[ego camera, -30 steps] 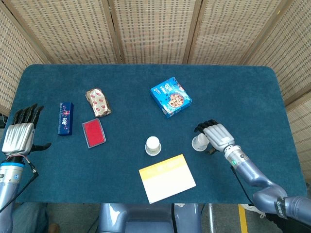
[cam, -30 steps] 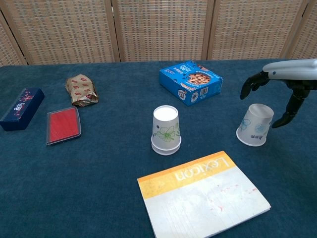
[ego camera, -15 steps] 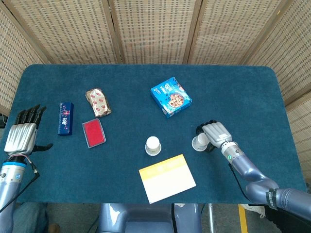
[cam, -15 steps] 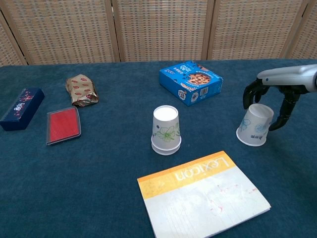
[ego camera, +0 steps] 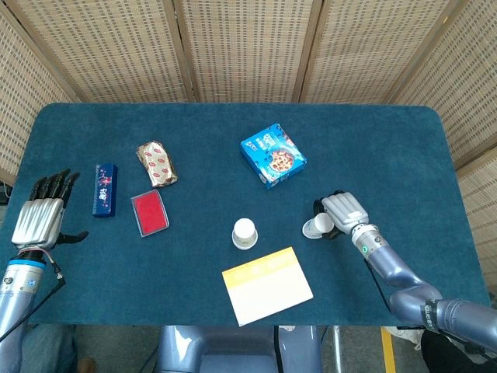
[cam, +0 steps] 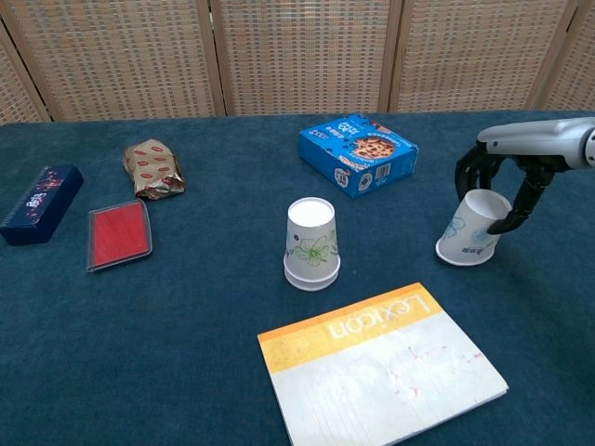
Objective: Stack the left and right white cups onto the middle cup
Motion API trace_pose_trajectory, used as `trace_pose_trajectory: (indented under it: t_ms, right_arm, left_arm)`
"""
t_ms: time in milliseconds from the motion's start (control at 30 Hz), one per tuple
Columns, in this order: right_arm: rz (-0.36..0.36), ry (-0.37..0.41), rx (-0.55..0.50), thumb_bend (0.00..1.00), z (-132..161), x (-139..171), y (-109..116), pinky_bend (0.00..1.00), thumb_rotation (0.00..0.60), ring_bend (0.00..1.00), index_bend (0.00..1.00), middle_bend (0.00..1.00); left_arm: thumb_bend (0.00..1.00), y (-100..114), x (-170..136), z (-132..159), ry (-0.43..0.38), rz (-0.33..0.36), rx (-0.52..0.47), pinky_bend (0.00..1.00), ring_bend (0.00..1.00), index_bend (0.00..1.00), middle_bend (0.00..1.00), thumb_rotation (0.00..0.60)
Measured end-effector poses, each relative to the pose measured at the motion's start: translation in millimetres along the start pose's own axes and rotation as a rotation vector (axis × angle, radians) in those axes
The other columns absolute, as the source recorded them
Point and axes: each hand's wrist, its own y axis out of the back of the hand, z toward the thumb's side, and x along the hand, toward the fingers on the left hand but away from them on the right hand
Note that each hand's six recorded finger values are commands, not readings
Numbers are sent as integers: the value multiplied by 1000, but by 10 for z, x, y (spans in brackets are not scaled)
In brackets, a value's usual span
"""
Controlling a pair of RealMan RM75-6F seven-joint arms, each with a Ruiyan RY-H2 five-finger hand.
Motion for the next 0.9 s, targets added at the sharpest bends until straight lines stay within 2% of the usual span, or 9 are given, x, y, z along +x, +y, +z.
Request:
trace_pose_trajectory:
  t_ms: [167,367,500,700,900]
  right_arm:
    - [-27,44,-5,405,138,63,166,278,600,400,510,509]
    - [-95,158,-4,405,554,215,678,278,600,400,509,509]
    - [-120,256,25,404,993,208,1060,278,600,400,509,509]
    - [-91,311,38,407,1446,106,1218,278,600,401,509,509]
    - [-44,320,95,432,1740,29,1083,278,600,401,509,509]
  left_arm:
    - [0,0,4,6,-2,-8,-7,0,0,0,0,600]
    - [0,3,0,8,-6,-14,-12,0,0,0,0,600]
    - [0,-5,-8,16,-15,-26,-17,0,0,0,0,600]
    - [0,-10,-21,14,-21,-35,-19,0,0,0,0,600]
    - [0,-16,-27,23,-30,-44,-21,0,0,0,0,600]
